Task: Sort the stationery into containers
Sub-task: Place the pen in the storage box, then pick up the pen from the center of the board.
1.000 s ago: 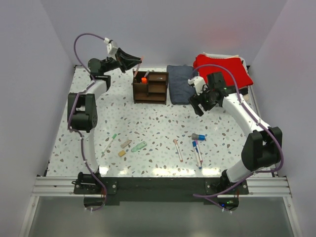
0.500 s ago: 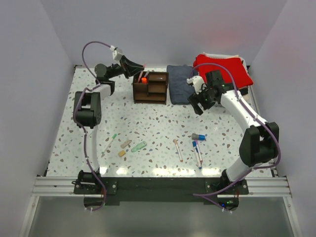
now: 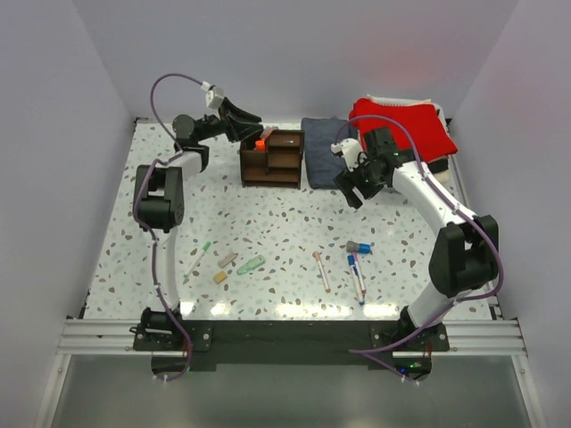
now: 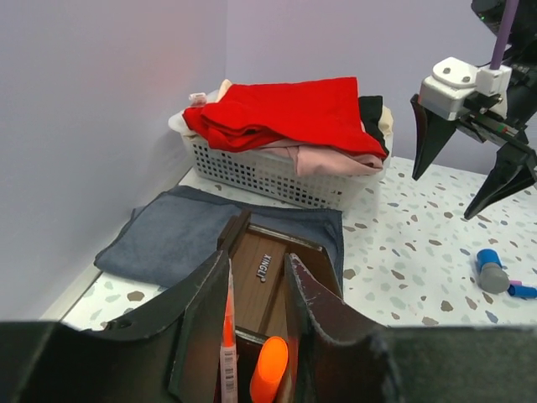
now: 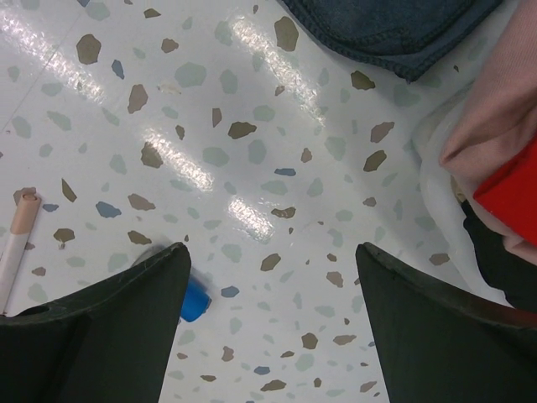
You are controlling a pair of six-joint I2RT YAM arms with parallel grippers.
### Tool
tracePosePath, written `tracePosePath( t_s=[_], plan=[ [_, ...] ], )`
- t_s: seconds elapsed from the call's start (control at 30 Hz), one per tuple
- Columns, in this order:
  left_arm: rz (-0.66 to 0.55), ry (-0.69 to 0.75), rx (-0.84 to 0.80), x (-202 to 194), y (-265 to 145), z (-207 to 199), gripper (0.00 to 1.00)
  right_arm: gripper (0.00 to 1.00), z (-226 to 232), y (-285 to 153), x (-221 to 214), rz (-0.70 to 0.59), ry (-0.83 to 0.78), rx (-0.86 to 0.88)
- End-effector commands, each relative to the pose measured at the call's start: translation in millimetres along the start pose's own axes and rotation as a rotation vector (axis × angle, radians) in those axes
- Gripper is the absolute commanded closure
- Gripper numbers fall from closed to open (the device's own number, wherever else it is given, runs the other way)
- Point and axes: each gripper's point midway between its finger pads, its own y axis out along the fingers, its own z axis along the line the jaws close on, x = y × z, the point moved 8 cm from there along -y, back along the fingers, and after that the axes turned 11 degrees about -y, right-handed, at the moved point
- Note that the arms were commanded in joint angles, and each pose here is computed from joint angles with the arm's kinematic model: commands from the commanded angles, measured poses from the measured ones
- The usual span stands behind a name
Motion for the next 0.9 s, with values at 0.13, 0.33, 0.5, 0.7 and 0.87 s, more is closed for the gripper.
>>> tracePosePath(
  t_s=[0.13, 0.33, 0.5, 0.7, 0.87],
  plan=[
    [0.126, 0.184, -0.043, 107, -67, -114, 0.57, 0.16, -5, -6, 17, -0.088, -0.014, -0.016],
    [0.198, -0.069, 0.107, 49, -162, -198, 0.57, 0.16, -4, -6, 21, -0.127, -0.013, -0.011],
    [0.233, -0.099, 0.133, 12, -182, -245, 0.56, 0.15, 0, -3, 20, -0.142, -0.010, 0.008],
    [0.092, 0.077, 0.112, 114, -120, -242, 0.53, 0.15, 5, 0, 18, -0.144, 0.019, 0.039],
    [-0.031, 0.296, 0.503, 199, -98, -206, 0.45, 0.15, 4, -4, 18, -0.154, 0.039, 0.021]
  ],
)
